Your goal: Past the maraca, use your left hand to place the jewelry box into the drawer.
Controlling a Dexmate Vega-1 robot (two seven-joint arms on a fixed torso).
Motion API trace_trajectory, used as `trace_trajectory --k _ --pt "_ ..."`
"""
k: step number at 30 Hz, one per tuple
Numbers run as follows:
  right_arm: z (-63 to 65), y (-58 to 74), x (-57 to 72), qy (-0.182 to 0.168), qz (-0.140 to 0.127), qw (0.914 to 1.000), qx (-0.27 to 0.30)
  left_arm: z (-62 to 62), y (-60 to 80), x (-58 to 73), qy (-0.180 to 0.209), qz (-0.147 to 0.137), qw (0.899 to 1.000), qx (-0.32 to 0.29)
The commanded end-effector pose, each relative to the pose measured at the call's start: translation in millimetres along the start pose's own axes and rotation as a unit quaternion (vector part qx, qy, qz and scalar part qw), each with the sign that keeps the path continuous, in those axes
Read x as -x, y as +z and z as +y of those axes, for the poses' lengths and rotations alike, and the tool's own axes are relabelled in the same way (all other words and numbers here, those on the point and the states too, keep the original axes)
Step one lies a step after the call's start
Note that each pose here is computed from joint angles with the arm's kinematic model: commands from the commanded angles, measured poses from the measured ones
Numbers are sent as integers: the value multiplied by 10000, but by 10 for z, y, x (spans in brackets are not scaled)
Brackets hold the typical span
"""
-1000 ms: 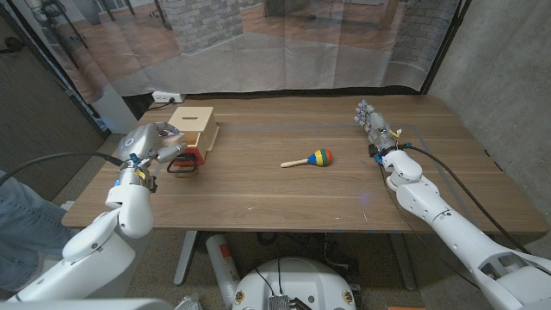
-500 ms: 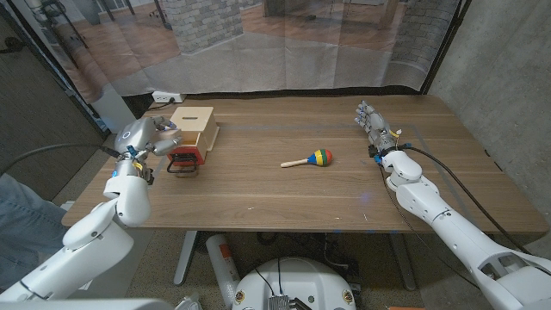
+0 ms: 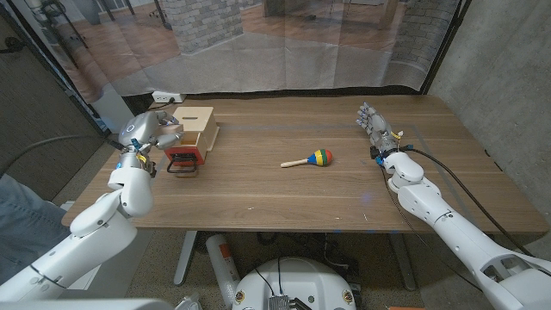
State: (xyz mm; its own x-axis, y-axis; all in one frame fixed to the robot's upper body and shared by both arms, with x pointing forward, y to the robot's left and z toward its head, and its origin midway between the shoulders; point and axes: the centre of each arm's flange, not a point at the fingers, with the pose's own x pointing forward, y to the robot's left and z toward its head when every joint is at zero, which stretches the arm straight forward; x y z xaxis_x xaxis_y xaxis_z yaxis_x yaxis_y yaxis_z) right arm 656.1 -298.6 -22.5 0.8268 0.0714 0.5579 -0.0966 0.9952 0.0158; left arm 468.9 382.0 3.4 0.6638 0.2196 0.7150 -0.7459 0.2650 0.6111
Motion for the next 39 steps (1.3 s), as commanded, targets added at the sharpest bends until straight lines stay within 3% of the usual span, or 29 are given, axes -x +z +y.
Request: trace_trajectory --k 1,16,39 --pt "-31 -1 4 -24 29 10000 17 -88 9 -155 -20 6 10000 -49" --pt "-47 -31 42 -78 73 9999 20 -278 54 -264 -215 -139 9997 22" --pt "9 -66 26 -36 204 9997 88 -418 -97 -184 -346 52 9993 90"
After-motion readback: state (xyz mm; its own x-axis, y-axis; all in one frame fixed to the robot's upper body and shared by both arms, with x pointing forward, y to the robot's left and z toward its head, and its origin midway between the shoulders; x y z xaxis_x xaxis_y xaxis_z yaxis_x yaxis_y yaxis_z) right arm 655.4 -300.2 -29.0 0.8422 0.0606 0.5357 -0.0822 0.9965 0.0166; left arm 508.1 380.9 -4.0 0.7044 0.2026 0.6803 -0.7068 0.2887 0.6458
